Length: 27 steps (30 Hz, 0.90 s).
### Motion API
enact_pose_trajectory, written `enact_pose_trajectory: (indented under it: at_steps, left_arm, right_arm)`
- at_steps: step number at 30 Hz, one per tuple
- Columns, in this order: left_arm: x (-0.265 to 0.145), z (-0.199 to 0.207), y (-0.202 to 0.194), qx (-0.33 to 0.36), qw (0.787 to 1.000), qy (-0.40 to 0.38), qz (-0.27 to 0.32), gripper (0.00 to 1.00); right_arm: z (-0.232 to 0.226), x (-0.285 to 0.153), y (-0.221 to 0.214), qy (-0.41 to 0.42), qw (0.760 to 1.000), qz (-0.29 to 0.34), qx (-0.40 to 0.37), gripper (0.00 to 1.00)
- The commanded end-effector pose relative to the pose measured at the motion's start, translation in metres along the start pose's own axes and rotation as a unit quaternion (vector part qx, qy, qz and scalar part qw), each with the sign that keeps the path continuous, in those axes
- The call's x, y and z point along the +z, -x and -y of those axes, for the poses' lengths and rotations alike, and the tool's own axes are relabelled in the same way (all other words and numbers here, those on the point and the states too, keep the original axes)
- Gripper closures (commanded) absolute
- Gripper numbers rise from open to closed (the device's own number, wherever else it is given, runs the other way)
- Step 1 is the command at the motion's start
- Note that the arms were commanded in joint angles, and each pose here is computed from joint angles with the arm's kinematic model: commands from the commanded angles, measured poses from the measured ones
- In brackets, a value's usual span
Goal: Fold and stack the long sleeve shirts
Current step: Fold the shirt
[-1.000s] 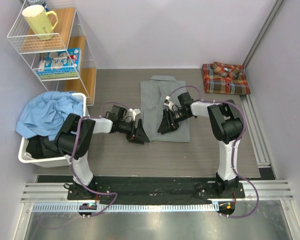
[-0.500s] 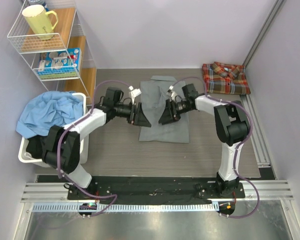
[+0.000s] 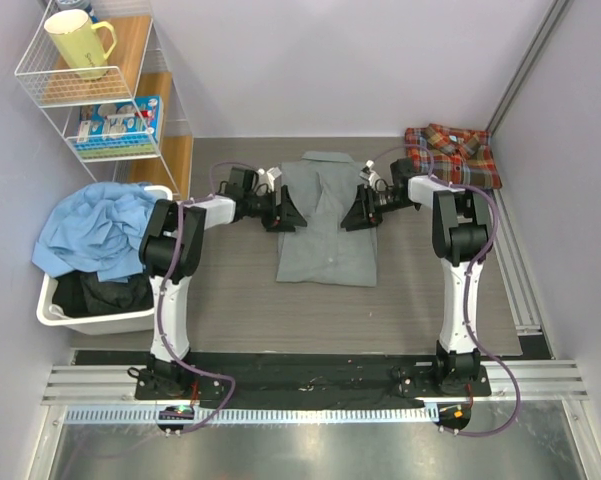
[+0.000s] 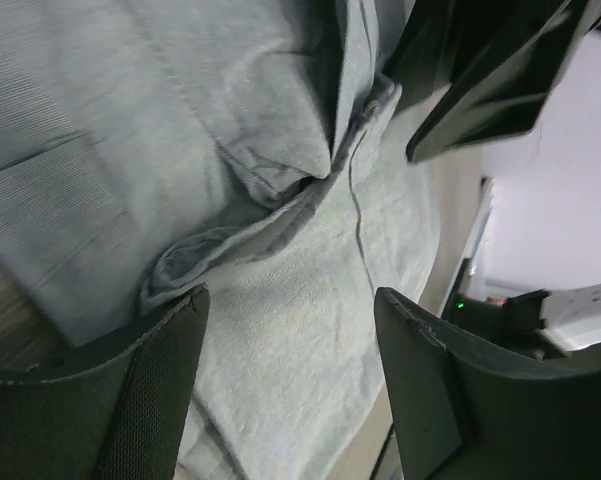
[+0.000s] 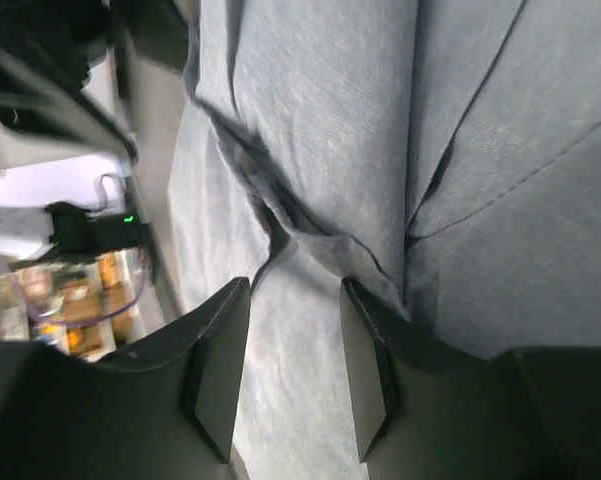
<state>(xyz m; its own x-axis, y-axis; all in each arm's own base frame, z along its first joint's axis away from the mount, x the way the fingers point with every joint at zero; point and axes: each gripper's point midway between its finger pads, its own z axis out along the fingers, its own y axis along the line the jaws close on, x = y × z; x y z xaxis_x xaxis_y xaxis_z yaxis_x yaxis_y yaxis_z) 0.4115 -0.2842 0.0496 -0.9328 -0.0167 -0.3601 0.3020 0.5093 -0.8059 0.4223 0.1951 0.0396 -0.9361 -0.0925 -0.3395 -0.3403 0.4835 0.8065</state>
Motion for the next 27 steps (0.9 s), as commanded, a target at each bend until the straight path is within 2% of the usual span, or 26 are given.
enact_pose_trajectory:
  at_steps: [1, 6, 7, 9, 12, 13, 15, 16, 18, 19, 21, 23, 27]
  left_arm:
    - [-0.018, -0.038, 0.016, -0.056, 0.997, 0.044, 0.043, 0.30]
    - [-0.029, -0.040, -0.037, -0.082, 0.996, 0.045, 0.003, 0.31]
    - [-0.037, -0.029, -0.037, -0.074, 0.996, 0.039, 0.008, 0.31]
    - [-0.044, -0.016, -0.048, -0.047, 0.999, 0.022, 0.014, 0.31]
    - [-0.067, 0.023, -0.045, 0.027, 0.999, 0.003, 0.033, 0.27]
    - [-0.080, 0.041, -0.042, 0.084, 0.995, 0.003, 0.046, 0.26]
    - [-0.093, 0.050, -0.058, 0.121, 0.992, 0.027, 0.023, 0.23]
    - [-0.106, 0.054, -0.051, 0.206, 0.976, 0.063, 0.035, 0.23]
    - [-0.110, 0.062, -0.069, 0.303, 0.948, 0.100, 0.003, 0.22]
    - [-0.117, 0.040, -0.081, 0.371, 0.913, 0.164, -0.028, 0.22]
    - [-0.116, 0.056, -0.097, 0.463, 0.866, 0.184, -0.043, 0.21]
    - [-0.116, 0.049, -0.110, 0.523, 0.824, 0.210, -0.059, 0.21]
    - [-0.091, 0.071, -0.139, 0.637, 0.740, 0.203, -0.070, 0.23]
  right_arm:
    - [0.026, 0.005, -0.012, -0.039, 0.999, -0.026, -0.023, 0.52]
    - [0.017, 0.001, -0.025, -0.038, 0.998, -0.034, -0.029, 0.53]
    - [0.012, -0.001, -0.027, -0.036, 0.998, -0.034, -0.034, 0.53]
    - [-0.006, -0.008, -0.030, -0.033, 0.998, -0.032, -0.047, 0.53]
    - [-0.029, -0.017, -0.035, -0.022, 0.998, -0.028, -0.054, 0.52]
    - [-0.045, -0.025, -0.029, -0.020, 0.997, -0.016, -0.071, 0.53]
    - [-0.062, -0.032, -0.023, -0.017, 0.997, -0.005, -0.080, 0.52]
    - [-0.077, -0.041, -0.016, -0.018, 0.995, 0.009, -0.099, 0.52]
    - [-0.086, -0.044, -0.012, -0.026, 0.993, 0.017, -0.113, 0.52]
    - [-0.094, -0.044, -0.011, -0.027, 0.991, 0.020, -0.126, 0.52]
    - [-0.094, -0.036, -0.013, -0.037, 0.988, 0.017, -0.149, 0.53]
    - [-0.098, -0.019, -0.018, -0.034, 0.986, 0.000, -0.165, 0.53]
    - [-0.100, 0.013, -0.026, -0.022, 0.984, -0.025, -0.177, 0.58]
